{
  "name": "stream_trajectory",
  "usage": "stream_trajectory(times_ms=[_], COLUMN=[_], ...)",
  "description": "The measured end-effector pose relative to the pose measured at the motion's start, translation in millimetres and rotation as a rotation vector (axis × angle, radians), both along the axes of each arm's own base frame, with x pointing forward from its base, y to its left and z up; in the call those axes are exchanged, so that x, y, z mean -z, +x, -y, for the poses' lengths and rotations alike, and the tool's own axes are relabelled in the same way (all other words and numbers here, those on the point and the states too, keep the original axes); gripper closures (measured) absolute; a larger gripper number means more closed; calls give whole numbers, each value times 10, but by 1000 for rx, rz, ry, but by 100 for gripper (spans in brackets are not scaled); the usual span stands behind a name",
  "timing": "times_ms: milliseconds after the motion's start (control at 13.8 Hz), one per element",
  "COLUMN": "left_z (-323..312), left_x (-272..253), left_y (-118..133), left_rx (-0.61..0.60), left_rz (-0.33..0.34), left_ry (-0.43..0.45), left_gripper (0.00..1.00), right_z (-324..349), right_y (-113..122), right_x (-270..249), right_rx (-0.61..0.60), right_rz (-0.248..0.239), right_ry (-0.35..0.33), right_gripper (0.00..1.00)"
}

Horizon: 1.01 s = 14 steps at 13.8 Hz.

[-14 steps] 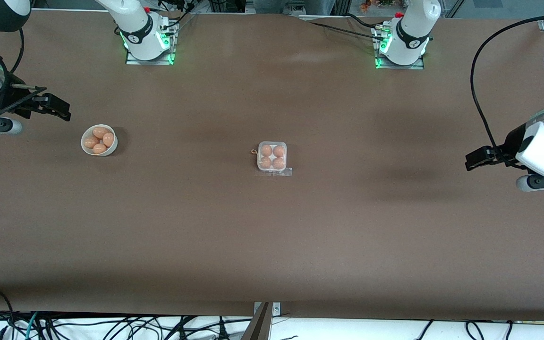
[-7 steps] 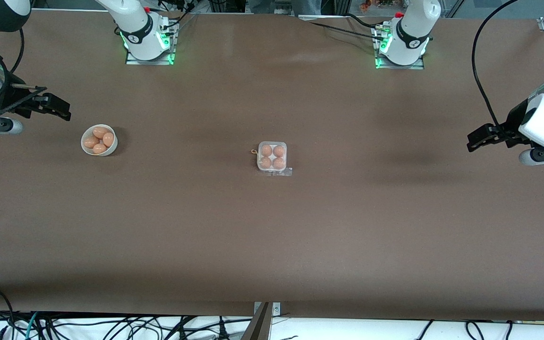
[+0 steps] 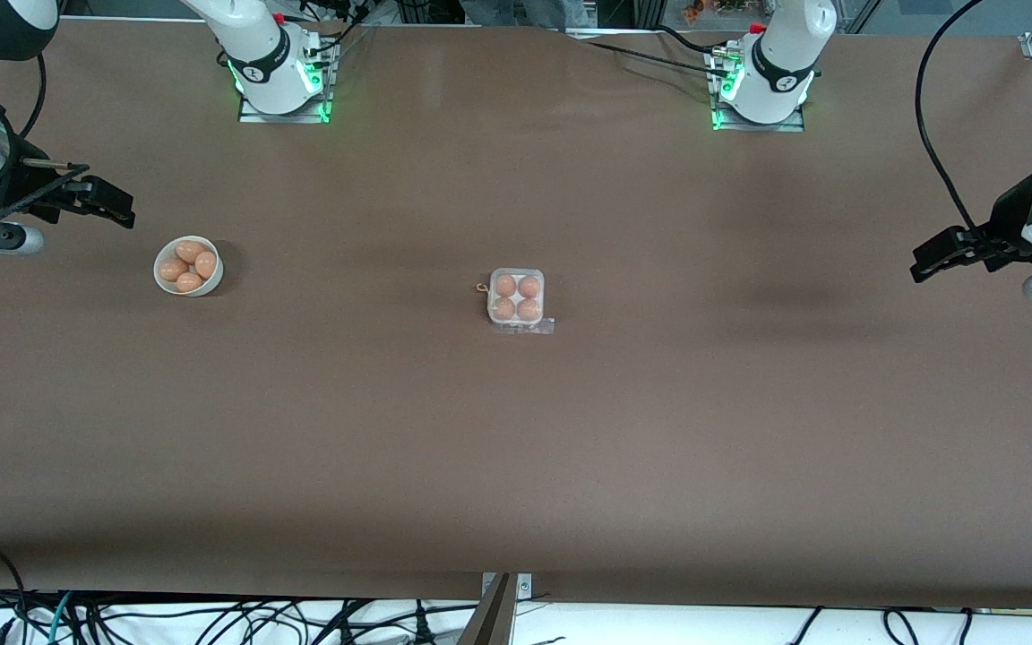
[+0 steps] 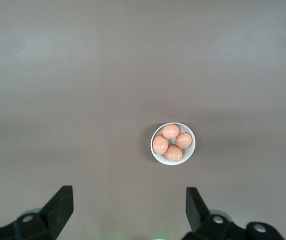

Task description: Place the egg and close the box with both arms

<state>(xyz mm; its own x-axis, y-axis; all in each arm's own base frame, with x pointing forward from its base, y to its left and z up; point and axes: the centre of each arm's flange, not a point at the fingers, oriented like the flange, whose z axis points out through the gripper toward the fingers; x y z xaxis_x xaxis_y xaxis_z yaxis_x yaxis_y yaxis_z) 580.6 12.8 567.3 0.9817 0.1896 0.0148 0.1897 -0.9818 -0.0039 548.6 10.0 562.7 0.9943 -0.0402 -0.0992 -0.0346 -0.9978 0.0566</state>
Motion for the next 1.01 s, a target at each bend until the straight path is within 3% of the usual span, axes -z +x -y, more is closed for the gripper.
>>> stream_trajectory(times_ms=[578,1011], left_z=[159,173], left_x=[4,43], left_y=[-42,-108], left_rx=[28,31], left_rz=[-21,-76], left_ry=[-2,-2], left_gripper=[0,0], right_z=[-35,-46], right_y=[-3,-8], right_x=[-1,-1], right_rx=[-6,-8], right_rz=[-1,-3], right_ry=[0,0], right_gripper=[0,0])
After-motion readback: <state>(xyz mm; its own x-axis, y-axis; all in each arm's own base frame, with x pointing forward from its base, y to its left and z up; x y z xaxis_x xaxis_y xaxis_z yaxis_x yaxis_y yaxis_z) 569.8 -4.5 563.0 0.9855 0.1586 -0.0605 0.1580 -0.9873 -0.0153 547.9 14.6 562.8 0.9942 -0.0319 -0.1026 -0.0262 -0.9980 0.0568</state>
